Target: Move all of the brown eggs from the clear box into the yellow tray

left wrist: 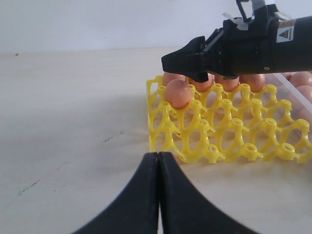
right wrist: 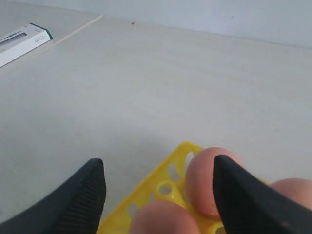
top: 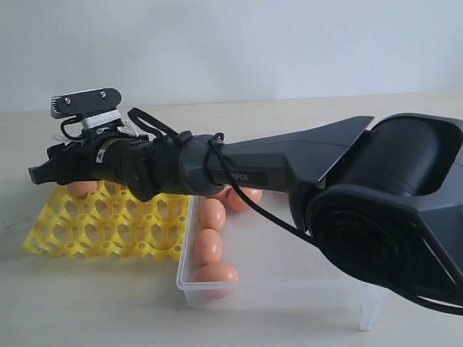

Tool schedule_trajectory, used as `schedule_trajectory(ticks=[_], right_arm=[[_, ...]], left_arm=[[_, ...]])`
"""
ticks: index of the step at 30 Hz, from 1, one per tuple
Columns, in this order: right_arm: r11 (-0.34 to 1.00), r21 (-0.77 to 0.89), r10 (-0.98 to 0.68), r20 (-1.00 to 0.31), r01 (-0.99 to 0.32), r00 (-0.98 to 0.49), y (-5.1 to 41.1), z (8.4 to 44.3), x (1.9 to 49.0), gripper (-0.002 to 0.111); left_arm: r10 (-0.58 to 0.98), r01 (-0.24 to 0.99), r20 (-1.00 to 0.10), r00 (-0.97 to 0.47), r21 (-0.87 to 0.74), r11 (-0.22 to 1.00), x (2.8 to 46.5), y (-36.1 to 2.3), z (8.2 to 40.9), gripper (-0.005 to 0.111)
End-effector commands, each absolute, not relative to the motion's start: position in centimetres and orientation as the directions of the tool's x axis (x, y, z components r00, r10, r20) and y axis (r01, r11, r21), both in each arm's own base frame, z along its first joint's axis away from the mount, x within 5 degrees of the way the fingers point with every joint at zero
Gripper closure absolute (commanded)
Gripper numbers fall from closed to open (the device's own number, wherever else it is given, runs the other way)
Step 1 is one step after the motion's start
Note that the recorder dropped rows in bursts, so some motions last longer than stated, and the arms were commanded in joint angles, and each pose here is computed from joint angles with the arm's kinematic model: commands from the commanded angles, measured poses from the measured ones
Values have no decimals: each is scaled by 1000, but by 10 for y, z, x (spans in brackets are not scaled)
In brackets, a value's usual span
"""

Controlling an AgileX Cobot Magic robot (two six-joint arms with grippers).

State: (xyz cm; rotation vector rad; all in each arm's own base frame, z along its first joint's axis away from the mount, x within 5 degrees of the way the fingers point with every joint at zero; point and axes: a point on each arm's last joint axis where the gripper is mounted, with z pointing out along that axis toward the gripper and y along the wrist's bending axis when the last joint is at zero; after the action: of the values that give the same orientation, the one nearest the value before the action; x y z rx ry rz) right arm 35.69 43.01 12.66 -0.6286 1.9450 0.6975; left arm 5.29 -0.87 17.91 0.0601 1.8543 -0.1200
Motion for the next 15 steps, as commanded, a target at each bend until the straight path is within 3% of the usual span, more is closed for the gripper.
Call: schedule_trajectory(ticks=[1,4,9,15], right_arm=[[697,202,-156,-894,-688,-420,430,144,355,46],[685,190,-196,-882,-704,-429,427,171,350,58],[599,49,-409,-839,-799,-358,411,228,330,105],[539,-16,-597,-712,-842,-369,355,273,295,108]], left_arm=[[-24,101,-964,-265,-53,993,53,-8,182,107],[-24,101,-964,-265,-53,993,53,-8,182,107],[-24,101,-964,-265,-53,993,53,-8,182,107],[-24,101,-964,-265,-53,993,53,-8,182,107]])
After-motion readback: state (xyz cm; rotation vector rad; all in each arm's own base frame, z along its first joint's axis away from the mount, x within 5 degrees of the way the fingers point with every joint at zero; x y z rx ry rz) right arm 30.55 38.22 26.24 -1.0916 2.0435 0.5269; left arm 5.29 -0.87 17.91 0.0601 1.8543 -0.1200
